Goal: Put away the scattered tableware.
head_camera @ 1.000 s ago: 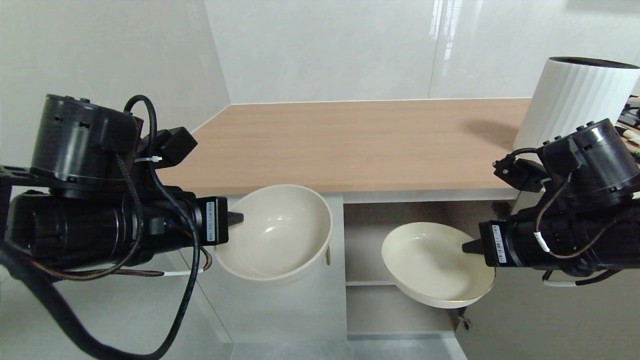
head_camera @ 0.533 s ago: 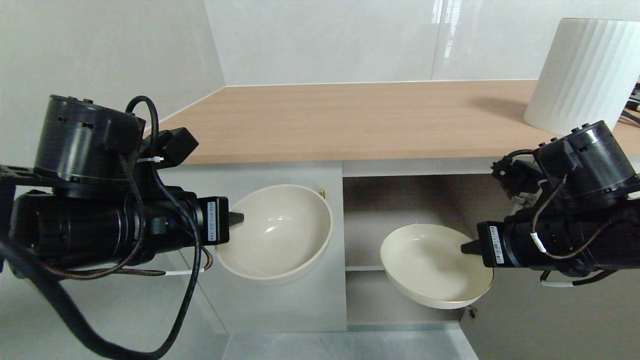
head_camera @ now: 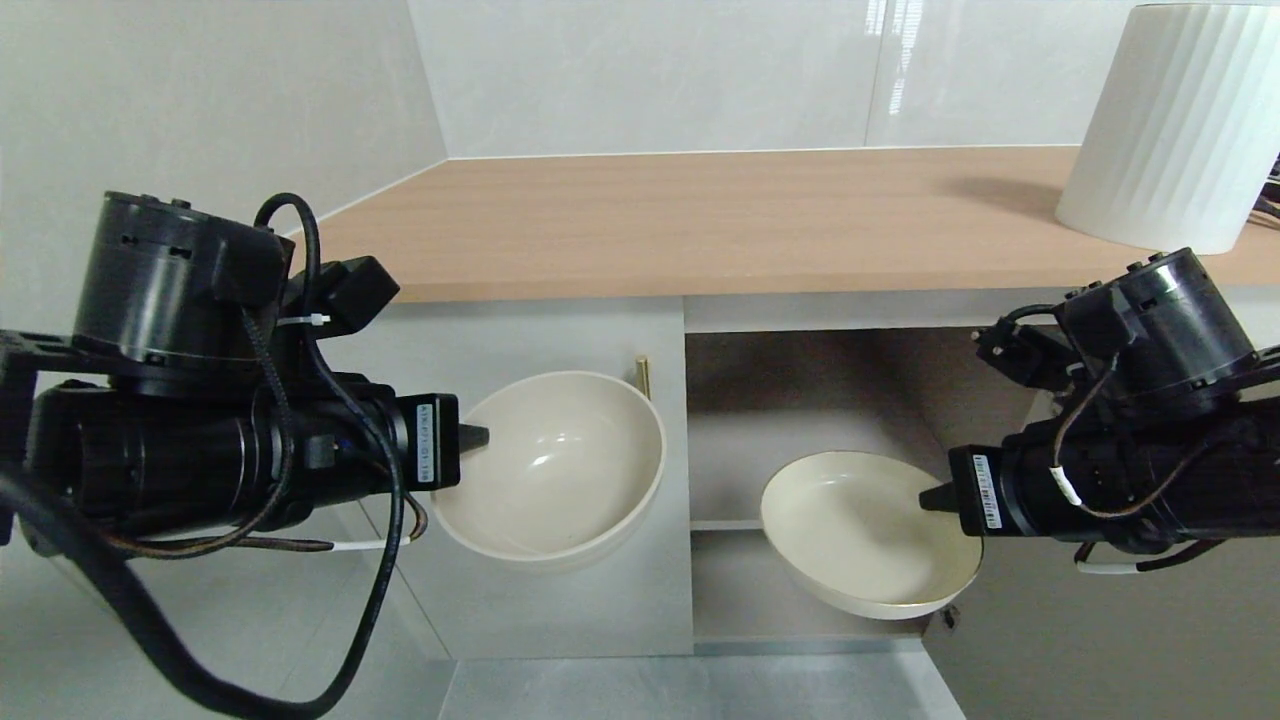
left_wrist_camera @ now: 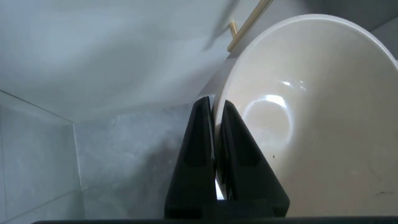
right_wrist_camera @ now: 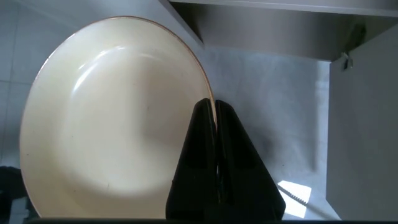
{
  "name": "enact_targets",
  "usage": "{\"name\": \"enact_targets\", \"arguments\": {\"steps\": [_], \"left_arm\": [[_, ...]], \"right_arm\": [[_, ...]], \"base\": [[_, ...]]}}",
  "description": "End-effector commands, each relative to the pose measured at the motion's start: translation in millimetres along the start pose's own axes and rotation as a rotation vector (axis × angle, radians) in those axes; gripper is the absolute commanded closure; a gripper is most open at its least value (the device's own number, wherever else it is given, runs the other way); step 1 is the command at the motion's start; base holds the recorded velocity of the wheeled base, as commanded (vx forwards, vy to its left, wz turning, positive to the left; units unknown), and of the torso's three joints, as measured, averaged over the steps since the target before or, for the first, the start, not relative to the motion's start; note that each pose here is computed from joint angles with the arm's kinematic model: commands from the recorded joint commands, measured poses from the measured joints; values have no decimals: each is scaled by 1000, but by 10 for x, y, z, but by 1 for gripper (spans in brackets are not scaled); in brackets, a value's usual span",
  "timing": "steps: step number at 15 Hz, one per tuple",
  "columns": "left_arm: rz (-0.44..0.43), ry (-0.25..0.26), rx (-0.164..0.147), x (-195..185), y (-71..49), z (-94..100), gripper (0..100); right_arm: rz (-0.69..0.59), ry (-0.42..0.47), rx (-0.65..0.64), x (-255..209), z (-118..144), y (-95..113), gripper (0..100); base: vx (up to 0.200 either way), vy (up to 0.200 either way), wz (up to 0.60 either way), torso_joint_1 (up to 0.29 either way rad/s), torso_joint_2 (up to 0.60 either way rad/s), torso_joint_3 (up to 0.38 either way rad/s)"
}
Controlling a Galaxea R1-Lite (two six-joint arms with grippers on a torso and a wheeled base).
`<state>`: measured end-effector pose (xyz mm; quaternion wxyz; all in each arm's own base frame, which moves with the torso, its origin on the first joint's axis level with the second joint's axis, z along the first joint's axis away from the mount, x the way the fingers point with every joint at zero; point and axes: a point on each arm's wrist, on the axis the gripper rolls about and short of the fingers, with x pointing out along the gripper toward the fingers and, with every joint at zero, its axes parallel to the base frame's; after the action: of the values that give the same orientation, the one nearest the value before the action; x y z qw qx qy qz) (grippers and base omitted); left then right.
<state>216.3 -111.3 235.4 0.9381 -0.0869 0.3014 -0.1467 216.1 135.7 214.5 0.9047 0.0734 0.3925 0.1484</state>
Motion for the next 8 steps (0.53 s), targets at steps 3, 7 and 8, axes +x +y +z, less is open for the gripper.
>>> {"name": "enact_targets", "arguments": {"steps": [3,7,8], "left_arm": [[1,2,0,5,0,-2,100],[1,3,0,10,0,-3,100],[1,3,0,10,0,-3,100]], "right_arm": [[-30,64,-4,323,-28,10,100],[-121,50,-1,1040,17,-47,100],[-123,22,7,1172,63,-62,100]], "base": [[0,0,0,0,0,0],[0,0,0,0,0,0],[0,0,0,0,0,0]]}}
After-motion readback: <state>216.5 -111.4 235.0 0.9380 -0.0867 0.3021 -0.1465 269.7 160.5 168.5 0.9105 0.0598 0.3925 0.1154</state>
